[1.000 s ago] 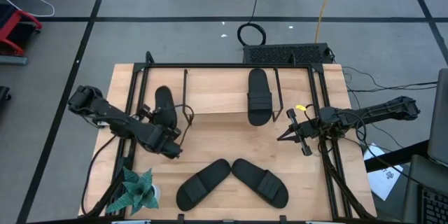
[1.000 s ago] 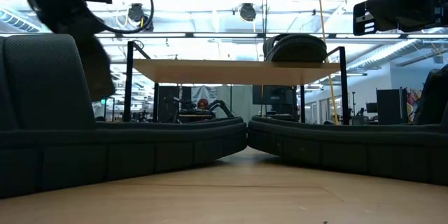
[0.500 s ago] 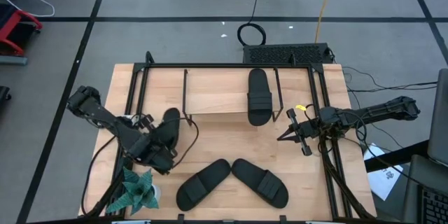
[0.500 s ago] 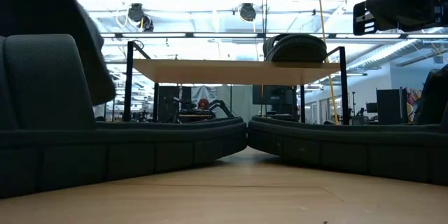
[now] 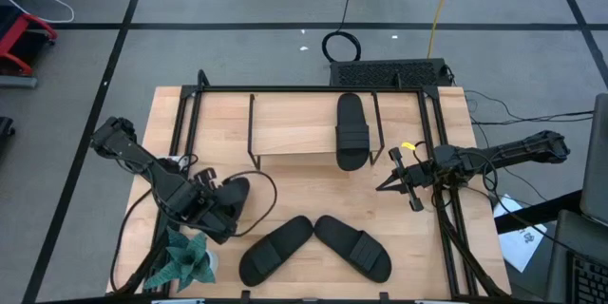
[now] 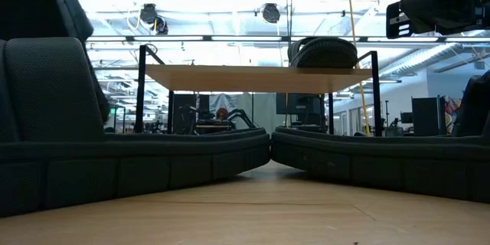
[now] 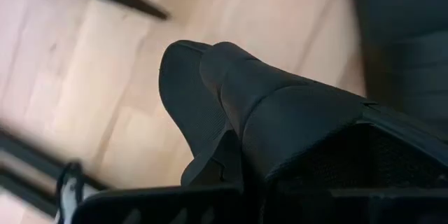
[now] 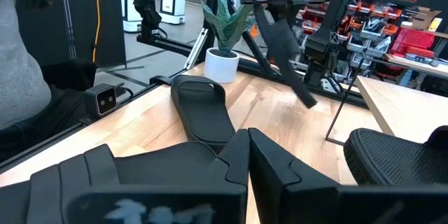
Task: Pick and place slides into the shelf
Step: Put the top left black slide on the shelf
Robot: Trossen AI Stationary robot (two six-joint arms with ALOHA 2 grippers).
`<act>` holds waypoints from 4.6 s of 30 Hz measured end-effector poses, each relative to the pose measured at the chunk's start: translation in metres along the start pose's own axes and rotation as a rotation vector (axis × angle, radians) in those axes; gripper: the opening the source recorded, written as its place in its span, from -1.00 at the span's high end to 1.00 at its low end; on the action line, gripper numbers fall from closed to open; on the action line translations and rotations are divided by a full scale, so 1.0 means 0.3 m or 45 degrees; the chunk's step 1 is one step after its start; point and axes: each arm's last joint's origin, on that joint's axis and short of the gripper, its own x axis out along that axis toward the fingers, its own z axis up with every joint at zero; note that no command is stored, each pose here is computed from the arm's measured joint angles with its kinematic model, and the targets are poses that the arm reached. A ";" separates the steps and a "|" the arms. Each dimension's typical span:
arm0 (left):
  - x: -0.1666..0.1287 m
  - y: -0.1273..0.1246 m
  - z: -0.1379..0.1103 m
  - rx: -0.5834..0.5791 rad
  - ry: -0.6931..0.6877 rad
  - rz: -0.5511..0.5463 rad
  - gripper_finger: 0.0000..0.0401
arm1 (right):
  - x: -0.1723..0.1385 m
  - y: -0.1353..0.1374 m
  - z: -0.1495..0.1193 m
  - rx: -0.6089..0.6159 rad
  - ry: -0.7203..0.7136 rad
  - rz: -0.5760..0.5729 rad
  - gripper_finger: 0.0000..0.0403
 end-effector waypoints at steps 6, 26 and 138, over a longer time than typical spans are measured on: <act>-0.048 -0.015 0.037 0.127 -0.090 -0.113 1.00 | 0.000 0.000 0.000 0.000 0.000 0.001 1.00; -0.232 0.036 0.247 0.364 -0.792 0.081 1.00 | 0.000 0.000 0.000 -0.008 0.000 -0.001 1.00; 0.331 0.029 0.776 0.169 -0.148 0.750 0.20 | 0.004 0.000 -0.004 -0.017 0.013 -0.002 1.00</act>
